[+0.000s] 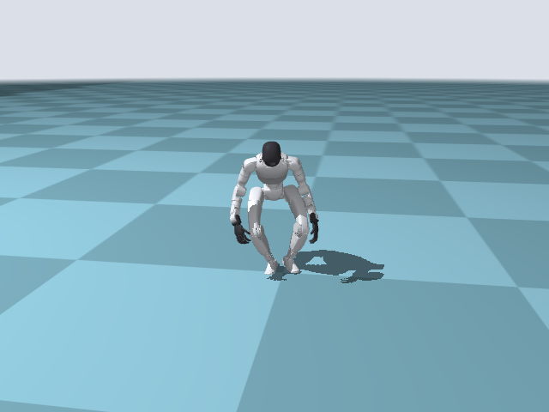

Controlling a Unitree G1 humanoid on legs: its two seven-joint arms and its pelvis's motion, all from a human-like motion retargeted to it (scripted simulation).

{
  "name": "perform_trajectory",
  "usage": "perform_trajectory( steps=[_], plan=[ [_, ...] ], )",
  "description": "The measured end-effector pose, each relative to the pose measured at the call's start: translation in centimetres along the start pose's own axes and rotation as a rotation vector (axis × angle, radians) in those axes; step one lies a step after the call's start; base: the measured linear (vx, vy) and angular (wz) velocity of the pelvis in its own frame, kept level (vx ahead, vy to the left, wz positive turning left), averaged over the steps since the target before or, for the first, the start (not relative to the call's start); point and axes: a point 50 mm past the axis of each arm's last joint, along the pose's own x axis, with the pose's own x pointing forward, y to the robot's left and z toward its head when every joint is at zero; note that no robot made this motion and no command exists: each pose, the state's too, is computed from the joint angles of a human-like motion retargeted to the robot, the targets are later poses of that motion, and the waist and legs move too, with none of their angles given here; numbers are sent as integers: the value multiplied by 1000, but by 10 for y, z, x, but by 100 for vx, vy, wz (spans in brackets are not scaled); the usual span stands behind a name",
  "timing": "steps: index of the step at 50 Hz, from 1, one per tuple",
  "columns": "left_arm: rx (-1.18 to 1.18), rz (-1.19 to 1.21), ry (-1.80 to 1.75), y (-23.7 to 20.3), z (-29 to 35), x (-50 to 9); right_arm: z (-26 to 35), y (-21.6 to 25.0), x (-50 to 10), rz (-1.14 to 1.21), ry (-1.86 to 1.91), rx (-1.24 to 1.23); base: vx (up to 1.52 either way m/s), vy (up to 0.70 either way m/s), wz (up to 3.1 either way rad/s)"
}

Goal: Upper body actions

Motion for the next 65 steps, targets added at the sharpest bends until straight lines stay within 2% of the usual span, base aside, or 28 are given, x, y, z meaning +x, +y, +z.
perform_trajectory(
  steps=[3,8,15,18,31,40,46,50,55,60,65],
  plan=[
    [70,-38,2,-3,2,2,-4,-6,-2,21,13,-22,-7,-5,30],
    [105,-141,122,-10,-39,-17,-26,23,-13,163,69,-18,0,4,-7],
    [167,-168,297,14,-85,-50,-38,74,-24,346,76,1,5,13,-16],
    [149,-123,313,21,-90,-55,-37,78,-21,363,77,-8,3,4,-12],
    [160,-1,157,31,-47,-30,-19,47,-4,224,32,-29,0,-6,-4],
    [242,-61,30,35,27,11,-11,-27,0,-66,70,-30,1,-4,27],
    [410,-118,238,43,-10,-1,-60,8,-26,-90,243,8,14,7,9],
    [480,-54,469,45,-75,-33,-98,65,-53,-86,435,83,22,8,-9],
    [331,21,791,7,-174,-109,-136,151,-110,-17,732,343,21,4,-14],
    [1,-52,1167,-46,-247,-234,-148,228,-186,65,985,457,46,7,10],
    [-161,-38,1519,-68,-269,-375,-147,275,-273,256,1184,395,60,16,-30]
  ],
)
